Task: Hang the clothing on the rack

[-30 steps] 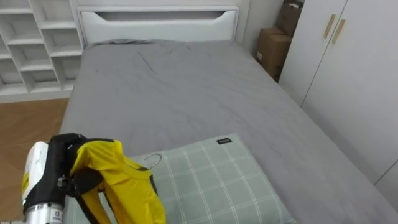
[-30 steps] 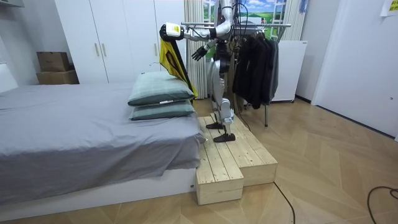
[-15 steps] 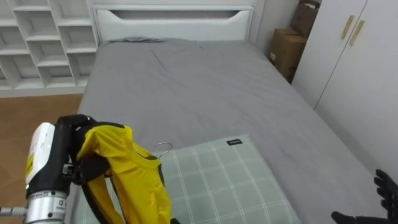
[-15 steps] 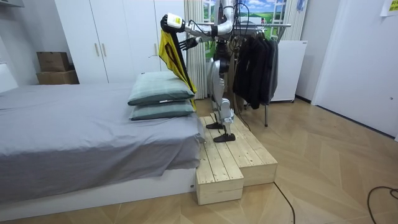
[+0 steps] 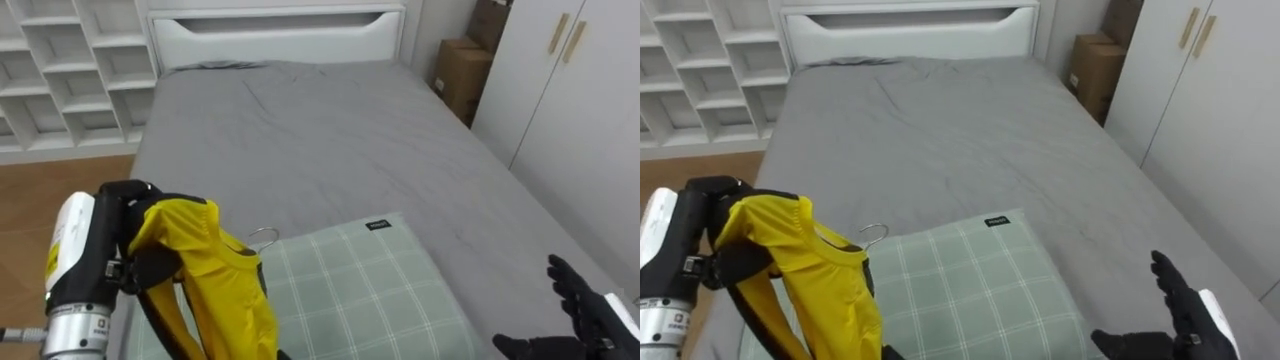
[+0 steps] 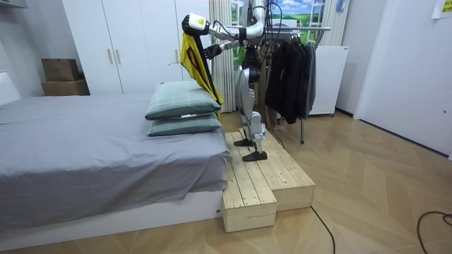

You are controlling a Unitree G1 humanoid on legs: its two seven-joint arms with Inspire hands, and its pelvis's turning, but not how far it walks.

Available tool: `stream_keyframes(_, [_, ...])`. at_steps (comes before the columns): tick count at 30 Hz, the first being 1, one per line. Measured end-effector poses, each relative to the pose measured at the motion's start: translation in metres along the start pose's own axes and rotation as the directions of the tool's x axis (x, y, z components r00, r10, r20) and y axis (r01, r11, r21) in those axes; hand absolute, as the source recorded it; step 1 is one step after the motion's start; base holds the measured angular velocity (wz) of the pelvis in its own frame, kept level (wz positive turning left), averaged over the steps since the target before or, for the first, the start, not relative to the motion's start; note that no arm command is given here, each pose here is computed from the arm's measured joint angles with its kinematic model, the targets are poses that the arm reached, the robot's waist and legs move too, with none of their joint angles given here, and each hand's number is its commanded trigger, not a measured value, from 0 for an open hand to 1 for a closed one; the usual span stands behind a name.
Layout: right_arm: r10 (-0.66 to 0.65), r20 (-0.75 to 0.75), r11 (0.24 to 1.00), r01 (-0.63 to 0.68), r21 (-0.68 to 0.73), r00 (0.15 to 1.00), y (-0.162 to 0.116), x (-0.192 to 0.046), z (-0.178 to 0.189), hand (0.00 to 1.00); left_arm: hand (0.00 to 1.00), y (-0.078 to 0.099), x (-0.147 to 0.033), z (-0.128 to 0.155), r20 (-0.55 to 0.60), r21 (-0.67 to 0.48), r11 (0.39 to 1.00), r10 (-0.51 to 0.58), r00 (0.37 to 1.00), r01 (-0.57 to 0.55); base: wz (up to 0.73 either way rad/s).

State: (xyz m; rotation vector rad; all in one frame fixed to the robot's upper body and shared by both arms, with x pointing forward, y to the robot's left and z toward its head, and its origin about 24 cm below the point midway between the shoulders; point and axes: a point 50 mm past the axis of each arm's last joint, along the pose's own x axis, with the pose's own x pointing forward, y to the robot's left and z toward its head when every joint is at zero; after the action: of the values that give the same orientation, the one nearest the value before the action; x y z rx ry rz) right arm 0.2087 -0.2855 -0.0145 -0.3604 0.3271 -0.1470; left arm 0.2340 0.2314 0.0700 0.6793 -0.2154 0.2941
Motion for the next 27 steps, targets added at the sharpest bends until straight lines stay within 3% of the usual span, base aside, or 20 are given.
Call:
stream_keyframes(20, [0.111, 0.051, 0.984, -0.117, 0.131, 0.992, 0.030, 0.008, 0.012, 0.00, 1.00, 0.003, 0.007, 0.020, 0.080, -0.023, 0.999, 0.038, 0.996, -0.037, 0.01])
stream_keyframes(27, [0.176, 0.042, 0.964, -0.181, 0.193, 0.983, 0.046, 0.011, 0.010, 0.00, 1.00, -0.007, 0.007, 0.029, 0.111, -0.041, 0.999, 0.001, 0.994, 0.004, 0.00])
